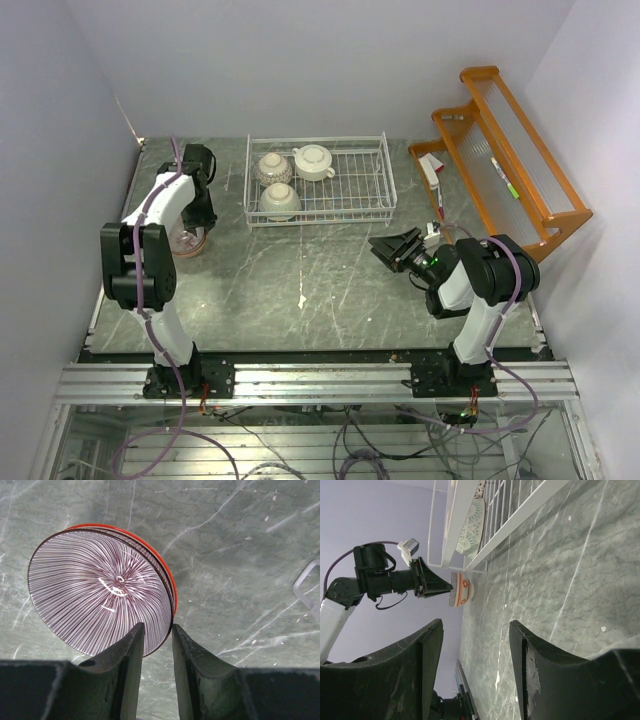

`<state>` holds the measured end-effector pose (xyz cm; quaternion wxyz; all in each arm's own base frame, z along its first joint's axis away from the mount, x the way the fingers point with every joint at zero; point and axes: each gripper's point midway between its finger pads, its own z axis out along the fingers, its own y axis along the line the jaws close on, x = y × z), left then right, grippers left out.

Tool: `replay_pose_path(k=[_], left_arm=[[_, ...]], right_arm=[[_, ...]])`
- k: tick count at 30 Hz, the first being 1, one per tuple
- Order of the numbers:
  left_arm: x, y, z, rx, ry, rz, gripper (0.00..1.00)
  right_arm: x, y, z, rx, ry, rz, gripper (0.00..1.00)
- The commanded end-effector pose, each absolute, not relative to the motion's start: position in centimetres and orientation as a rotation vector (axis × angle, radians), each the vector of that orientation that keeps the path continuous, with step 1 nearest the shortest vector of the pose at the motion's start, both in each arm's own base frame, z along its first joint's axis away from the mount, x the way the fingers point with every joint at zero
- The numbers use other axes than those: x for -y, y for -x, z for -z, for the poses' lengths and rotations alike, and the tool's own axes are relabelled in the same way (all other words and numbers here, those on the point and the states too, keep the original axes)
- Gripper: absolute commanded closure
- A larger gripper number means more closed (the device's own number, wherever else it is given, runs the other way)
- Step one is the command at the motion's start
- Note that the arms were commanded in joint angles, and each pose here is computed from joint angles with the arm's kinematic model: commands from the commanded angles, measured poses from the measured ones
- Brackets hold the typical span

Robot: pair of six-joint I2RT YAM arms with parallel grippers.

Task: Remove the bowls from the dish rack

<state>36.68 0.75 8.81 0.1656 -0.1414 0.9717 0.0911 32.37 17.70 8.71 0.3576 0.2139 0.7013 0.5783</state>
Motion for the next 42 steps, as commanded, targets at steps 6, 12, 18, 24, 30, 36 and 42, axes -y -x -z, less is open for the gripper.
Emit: replay_pose_path(k=[6,12,18,24,30,36,42], left_arm=[[-0.8,-36.6,-8.5,-2.771,0.406,-0.231,0.60],[-1.0,-37.4,-11.3,-2.672,0.421,-0.216,0.59],[0.2,-38.2,-15.5,-2.523,0.397,-0.074,0.57],[3.0,-37.3,-20.6,-2.336,0.322,0.176,0.52],[5.7,-34.6,-24.7,-2.103,0.220,0.393,0.44],[6.4,-33.6,-25.3,-2.047,0.159,0.437,0.29],[6.5,-33.3,-26.1,-1.998,0.125,0.477,0.20]], right_arm=[[-18.1,-31.8,-17.3,-1.497,-0.201,-1.544,0.45],[-18.7,-31.5,-18.8,-1.461,-0.150,-1.557,0.45],[-20.0,-32.5,-20.1,-1.435,-0.132,-1.532,0.44],[-23.7,-35.1,-20.3,-1.515,-0.054,-1.429,0.42],[-26.8,-39.9,-20.0,-1.618,0.030,-1.161,0.41],[-29.7,-44.7,-19.4,-1.654,0.097,-1.029,0.40],[-34.4,-48.2,-17.7,-1.727,0.212,-0.794,0.30]])
